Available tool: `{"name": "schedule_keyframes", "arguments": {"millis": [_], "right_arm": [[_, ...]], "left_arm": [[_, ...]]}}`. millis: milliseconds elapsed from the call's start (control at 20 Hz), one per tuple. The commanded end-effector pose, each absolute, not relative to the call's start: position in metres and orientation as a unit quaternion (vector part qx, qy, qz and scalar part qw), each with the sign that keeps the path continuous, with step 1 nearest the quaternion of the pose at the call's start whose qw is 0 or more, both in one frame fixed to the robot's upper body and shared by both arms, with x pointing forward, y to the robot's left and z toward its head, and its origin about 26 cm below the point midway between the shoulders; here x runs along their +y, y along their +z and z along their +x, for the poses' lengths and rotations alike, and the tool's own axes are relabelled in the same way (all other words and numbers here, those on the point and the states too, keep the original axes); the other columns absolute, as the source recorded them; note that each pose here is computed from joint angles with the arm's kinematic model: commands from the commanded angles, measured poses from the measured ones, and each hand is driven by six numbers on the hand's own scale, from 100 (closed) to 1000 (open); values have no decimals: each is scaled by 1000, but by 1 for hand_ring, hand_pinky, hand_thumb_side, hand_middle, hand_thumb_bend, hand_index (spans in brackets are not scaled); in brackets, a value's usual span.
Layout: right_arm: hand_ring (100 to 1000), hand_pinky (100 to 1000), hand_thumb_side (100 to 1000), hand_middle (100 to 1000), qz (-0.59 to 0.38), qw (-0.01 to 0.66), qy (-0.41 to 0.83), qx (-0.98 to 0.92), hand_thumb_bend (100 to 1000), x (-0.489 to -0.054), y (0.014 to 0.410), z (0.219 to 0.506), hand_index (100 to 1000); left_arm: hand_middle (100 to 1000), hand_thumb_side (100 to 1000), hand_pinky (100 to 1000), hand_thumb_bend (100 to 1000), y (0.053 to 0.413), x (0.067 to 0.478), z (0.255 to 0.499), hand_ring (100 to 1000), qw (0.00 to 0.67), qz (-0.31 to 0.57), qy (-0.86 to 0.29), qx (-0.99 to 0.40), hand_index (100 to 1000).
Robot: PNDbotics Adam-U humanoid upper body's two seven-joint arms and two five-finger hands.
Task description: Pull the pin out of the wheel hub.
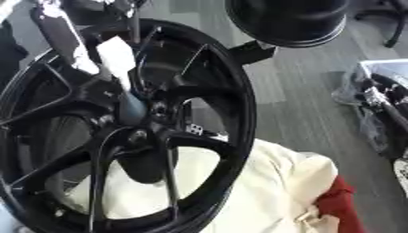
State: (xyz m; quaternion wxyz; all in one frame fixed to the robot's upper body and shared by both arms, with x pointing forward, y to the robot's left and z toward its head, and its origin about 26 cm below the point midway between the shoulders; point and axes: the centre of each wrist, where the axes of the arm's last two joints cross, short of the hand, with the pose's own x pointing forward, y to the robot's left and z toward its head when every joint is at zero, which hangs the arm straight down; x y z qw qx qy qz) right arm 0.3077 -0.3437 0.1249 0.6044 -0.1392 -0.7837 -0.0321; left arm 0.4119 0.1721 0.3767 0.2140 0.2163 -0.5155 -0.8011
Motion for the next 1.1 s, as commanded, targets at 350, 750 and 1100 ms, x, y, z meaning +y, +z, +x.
{"name": "schedule_keyframes", "arguments": {"millis": [350, 750, 1100], "right_arm": [[764, 878, 475, 767, -143, 596, -26, -790, 164, -346, 131, 308, 873], [764, 878, 476, 766, -142, 597, -28, -789, 164, -346, 130, 308, 872], [764, 879, 478, 765, -141, 598, -28, -789, 163, -345, 129, 308, 871]], "left_arm": [[686, 100, 846, 491, 393, 181, 410, 781, 195, 250, -801, -508, 689], [673, 100, 837, 469, 396, 183, 410, 773, 190, 262, -799, -507, 678], [688, 100, 836, 504, 397, 185, 412, 776, 187, 270, -799, -504, 682]]}}
